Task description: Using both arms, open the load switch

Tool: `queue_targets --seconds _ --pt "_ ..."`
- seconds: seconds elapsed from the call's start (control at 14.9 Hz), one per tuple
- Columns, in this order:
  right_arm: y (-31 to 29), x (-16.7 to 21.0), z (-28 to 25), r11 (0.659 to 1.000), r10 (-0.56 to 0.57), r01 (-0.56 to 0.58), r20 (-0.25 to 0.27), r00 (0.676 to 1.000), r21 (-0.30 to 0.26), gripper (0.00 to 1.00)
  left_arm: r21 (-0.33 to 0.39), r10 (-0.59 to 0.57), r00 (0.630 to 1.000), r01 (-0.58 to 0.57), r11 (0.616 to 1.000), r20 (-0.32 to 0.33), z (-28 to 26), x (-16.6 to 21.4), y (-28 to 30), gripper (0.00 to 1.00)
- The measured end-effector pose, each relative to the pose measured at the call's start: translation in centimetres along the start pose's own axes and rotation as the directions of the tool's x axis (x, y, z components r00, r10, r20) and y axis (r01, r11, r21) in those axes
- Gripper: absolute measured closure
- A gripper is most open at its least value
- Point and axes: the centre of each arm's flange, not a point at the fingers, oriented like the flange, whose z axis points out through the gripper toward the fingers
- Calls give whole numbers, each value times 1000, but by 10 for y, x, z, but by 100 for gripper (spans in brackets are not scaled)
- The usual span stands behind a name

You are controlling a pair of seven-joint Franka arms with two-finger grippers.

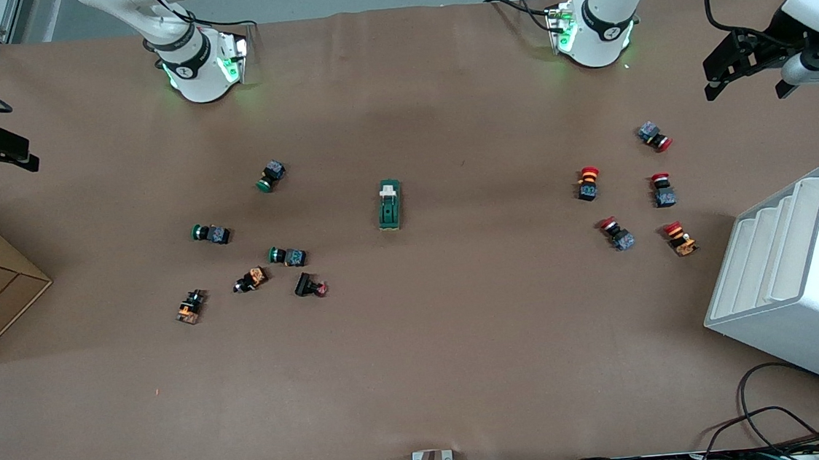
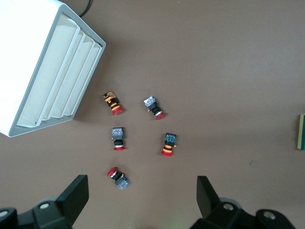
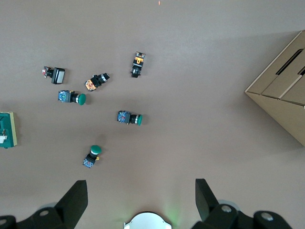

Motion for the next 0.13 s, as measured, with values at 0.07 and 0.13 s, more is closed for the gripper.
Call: queue_targets --seconds 0.07,0.13 --pt "0 0 0 1000 0 0 0 1000 0 0 0 -1 1000 1 1000 -2 -1 0 0 0" --pt "0 0 0 1000 0 0 0 1000 0 0 0 -1 1000 1 1000 -5 -2 0 -1 0"
